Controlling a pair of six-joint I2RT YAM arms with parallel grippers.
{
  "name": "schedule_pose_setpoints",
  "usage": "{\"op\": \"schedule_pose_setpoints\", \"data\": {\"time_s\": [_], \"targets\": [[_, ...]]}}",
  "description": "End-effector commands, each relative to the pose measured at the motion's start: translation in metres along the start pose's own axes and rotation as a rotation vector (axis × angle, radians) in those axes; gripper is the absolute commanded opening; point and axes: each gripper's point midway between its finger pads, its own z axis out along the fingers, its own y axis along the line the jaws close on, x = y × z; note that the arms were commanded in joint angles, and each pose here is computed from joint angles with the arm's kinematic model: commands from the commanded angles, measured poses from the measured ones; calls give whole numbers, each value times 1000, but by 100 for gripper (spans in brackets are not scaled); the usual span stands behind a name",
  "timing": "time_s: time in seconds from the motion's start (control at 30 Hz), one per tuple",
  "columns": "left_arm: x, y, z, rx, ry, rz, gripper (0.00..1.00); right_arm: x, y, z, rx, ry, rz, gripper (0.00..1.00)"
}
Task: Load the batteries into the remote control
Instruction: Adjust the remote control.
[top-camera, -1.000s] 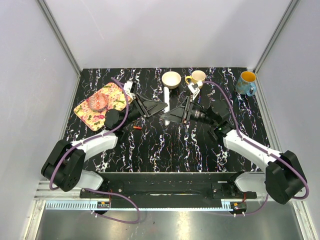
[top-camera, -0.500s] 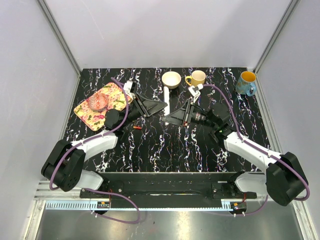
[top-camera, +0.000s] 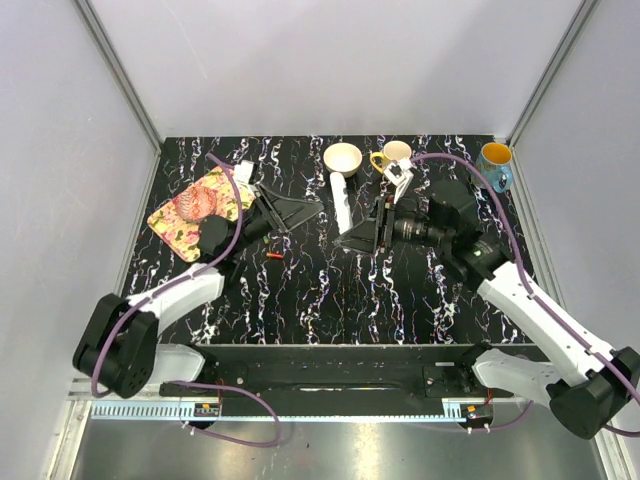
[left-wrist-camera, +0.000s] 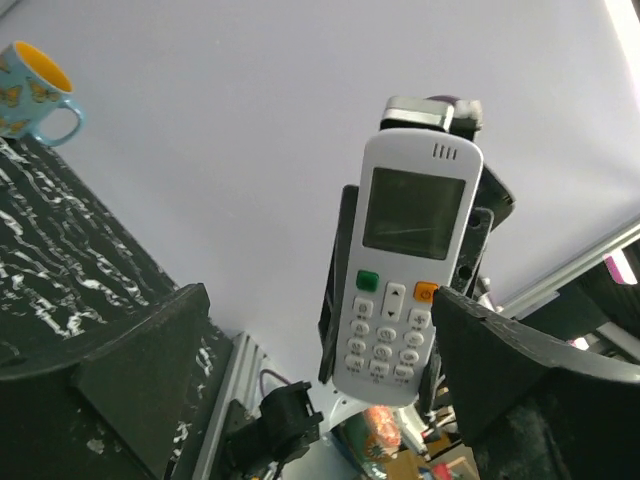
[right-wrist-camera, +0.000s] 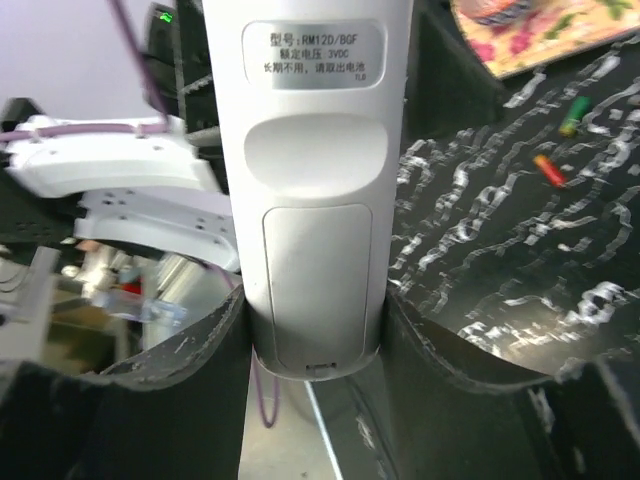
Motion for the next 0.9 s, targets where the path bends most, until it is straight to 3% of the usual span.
{"op": "schedule_pose_setpoints", "data": {"time_s": [0.0, 0.13, 0.2, 0.53, 0.87], "targets": [[-1, -23, 5, -40, 36, 201, 99, 25, -36, -18, 264, 133, -102, 0], [-12, -4, 11, -328, 32, 280, 99, 33, -60, -22, 417, 181, -127, 0], [-12, -6, 13, -382, 39, 333, 99, 33, -64, -21, 447, 174, -129, 0], [13, 49, -9, -723, 109, 279, 93, 25, -59, -9, 454, 99, -99, 0], [25, 52, 12, -700, 137, 266, 85, 26, -56, 2, 447, 108, -107, 0]]}}
